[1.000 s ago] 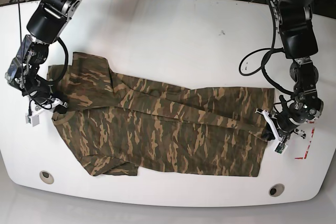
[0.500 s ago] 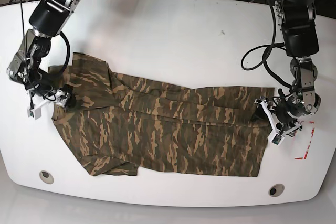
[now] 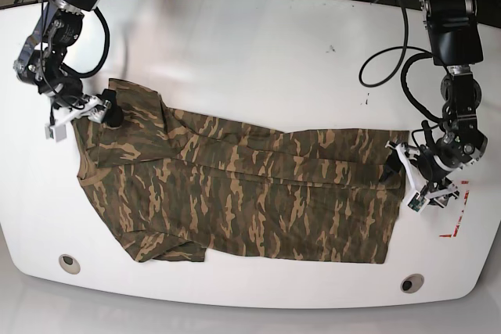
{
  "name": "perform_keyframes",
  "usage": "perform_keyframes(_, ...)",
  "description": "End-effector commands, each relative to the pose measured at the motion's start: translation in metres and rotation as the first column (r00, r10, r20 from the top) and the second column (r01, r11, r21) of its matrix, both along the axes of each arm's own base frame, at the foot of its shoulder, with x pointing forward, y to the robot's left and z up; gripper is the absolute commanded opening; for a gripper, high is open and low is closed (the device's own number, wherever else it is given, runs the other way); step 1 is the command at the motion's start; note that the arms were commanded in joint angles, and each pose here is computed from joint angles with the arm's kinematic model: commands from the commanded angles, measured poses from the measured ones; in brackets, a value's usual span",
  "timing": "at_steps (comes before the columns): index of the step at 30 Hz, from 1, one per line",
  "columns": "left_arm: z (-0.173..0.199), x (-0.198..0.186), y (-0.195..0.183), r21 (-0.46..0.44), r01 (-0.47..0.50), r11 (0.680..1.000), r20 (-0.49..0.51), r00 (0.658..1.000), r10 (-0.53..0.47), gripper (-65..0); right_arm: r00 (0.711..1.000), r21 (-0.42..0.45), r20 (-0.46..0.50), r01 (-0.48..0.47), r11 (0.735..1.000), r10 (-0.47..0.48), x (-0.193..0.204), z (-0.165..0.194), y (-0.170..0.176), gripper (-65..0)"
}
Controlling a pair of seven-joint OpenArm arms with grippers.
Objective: Layout the t-shirt on the table in an organized manner, then fold the t-shirt properly
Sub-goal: 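Open both grippers and raise them off the folded shirt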
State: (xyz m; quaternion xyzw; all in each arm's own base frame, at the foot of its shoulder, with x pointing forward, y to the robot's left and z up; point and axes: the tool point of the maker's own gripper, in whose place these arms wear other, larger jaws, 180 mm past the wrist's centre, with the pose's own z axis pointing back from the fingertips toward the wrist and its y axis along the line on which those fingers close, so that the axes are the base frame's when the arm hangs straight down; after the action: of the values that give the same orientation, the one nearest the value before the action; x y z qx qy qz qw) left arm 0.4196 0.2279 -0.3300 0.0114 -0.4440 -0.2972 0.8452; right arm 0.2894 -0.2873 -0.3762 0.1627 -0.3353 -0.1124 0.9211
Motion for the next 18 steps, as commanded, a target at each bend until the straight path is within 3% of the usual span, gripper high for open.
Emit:
perform_keyframes(1, 0.027, 0.001, -0.001, 0.027, 0.018, 0.999, 0.081, 0.997, -0.02, -17.6, 0.997, -0.004, 0.045, 0.056, 0.998, -0.056, -0.002, 0.01, -0.016, -6.0)
perform_keyframes(18, 0.021, -0.037, -0.022, 0.063, 0.083, 0.995, 0.087, 0.992, -0.089, -17.6, 0.993, 0.061, -0.032, 0.113, 0.992, -0.111, -0.042, -0.021, -0.006, -6.0)
